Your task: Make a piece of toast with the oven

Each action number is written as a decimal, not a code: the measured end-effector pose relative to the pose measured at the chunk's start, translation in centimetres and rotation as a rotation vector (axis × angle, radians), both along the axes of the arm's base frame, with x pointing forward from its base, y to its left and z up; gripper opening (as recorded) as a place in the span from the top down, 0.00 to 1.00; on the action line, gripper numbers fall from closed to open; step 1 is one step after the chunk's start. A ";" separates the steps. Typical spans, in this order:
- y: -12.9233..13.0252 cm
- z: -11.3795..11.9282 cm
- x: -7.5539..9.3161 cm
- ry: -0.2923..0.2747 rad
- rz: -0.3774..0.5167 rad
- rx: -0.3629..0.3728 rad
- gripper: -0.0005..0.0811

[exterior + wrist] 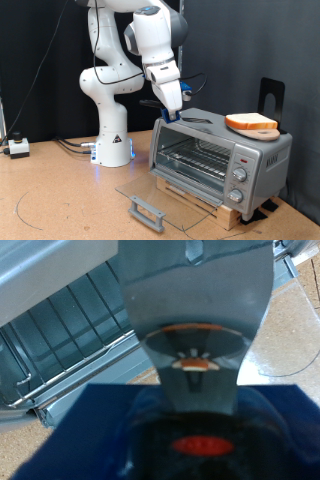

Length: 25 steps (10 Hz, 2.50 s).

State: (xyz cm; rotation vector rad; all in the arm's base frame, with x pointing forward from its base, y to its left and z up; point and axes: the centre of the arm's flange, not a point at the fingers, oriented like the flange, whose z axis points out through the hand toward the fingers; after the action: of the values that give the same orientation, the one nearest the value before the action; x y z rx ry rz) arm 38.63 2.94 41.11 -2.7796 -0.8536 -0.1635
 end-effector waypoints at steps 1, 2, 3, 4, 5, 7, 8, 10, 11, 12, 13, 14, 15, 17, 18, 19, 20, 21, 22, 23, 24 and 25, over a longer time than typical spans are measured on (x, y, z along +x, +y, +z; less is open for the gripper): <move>0.1 -0.6 -0.2 0.002 -0.004 -0.001 0.51; 0.3 -1.0 -0.4 -0.001 -0.008 0.002 0.51; 0.6 -1.3 -0.5 -0.001 -0.011 0.009 0.51; 1.1 -1.5 -0.5 -0.014 -0.017 0.020 0.51; 1.6 -1.6 -0.5 -0.019 -0.023 0.030 0.51; 2.7 -1.6 -0.6 -0.019 -0.025 0.036 0.51; 3.1 -1.7 -0.6 -0.014 -0.030 0.032 0.51; 3.8 -1.9 -0.6 -0.010 -0.043 0.024 0.51; 4.2 -1.9 -0.5 -0.013 -0.051 0.024 0.51; 4.4 -1.8 -0.3 -0.016 -0.057 0.035 0.51; 4.7 -1.5 -0.1 -0.020 -0.063 0.050 0.51; 4.9 -1.1 0.2 -0.027 -0.065 0.062 0.51; 5.1 -0.7 0.3 -0.034 -0.065 0.069 0.51; 5.7 -0.3 0.5 -0.039 -0.054 0.068 0.51; 6.3 -0.4 0.5 -0.035 -0.046 0.062 0.51; 7.0 -0.7 0.5 -0.031 -0.040 0.054 0.51; 8.0 -0.9 0.6 -0.038 -0.043 0.044 0.51; 9.2 -1.3 0.8 -0.050 -0.049 0.034 0.51; 10.4 -1.4 1.1 -0.060 -0.053 0.029 0.51; 11.4 -1.4 1.3 -0.062 -0.055 0.032 0.51; 12.3 -1.4 1.6 -0.061 -0.053 0.039 0.51; 13.1 -1.4 1.8 -0.057 -0.048 0.044 0.51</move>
State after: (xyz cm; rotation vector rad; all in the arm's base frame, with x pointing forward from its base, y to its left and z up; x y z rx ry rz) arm 40.38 16.00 39.66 -2.7681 -0.7873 -0.2670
